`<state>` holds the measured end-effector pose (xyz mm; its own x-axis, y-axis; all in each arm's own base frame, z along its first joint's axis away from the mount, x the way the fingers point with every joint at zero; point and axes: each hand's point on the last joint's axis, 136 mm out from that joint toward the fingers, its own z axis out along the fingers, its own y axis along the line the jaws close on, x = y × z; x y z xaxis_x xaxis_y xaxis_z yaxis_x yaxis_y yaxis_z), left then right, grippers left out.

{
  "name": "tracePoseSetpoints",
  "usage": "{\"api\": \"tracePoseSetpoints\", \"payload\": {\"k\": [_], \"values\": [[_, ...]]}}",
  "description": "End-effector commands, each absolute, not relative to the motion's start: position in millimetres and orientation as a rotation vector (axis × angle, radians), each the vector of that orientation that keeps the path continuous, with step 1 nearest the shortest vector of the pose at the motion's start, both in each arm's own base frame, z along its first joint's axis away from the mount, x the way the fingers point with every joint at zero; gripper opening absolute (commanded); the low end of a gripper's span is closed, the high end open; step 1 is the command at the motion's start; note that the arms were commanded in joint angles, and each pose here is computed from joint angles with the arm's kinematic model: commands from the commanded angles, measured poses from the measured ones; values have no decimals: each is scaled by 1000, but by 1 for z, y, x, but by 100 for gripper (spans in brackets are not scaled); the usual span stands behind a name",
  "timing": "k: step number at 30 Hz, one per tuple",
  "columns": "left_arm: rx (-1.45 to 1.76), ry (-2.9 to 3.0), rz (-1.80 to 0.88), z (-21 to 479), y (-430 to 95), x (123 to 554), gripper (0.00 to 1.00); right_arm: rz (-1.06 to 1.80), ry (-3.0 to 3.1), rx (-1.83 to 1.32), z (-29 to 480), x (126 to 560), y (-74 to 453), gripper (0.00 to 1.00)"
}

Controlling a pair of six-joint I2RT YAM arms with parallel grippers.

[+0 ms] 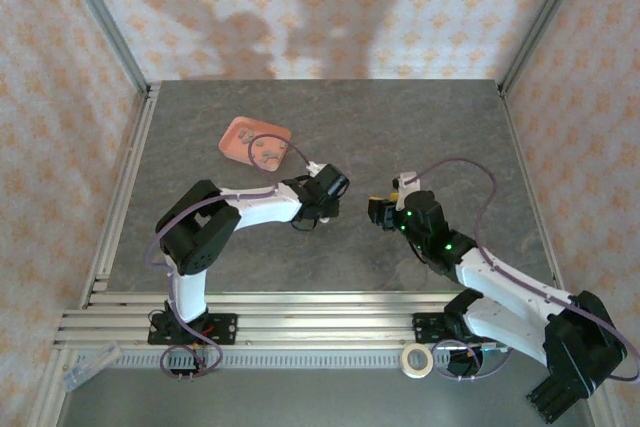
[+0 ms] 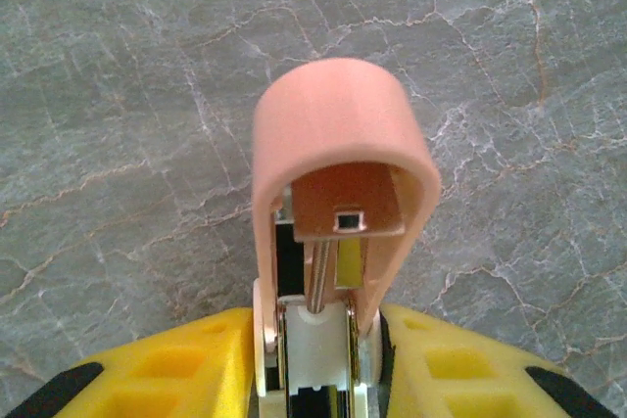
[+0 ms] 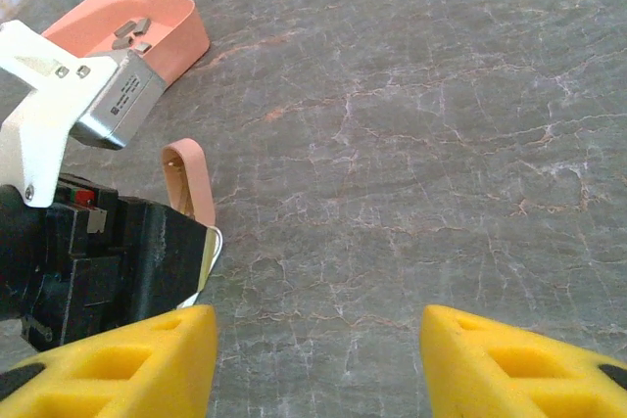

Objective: Load the staples into the stapler

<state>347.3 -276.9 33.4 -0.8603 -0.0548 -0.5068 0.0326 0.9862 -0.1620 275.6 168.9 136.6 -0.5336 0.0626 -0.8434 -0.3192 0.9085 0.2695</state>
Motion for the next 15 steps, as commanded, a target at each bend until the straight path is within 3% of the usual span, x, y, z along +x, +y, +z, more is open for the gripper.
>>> {"api": "tracePoseSetpoints", "payload": {"k": [1,9,15], "values": [[4,2537,-231,67,-277,350,39,507,2070,-202,140,273,170,57],[-22,2484,-248,98,-260,344,46,555,2071,-223,146,276,182,58],[-116,2484,-236,110,-218,330,50,595,2080,-243,147,280,196,58]]}}
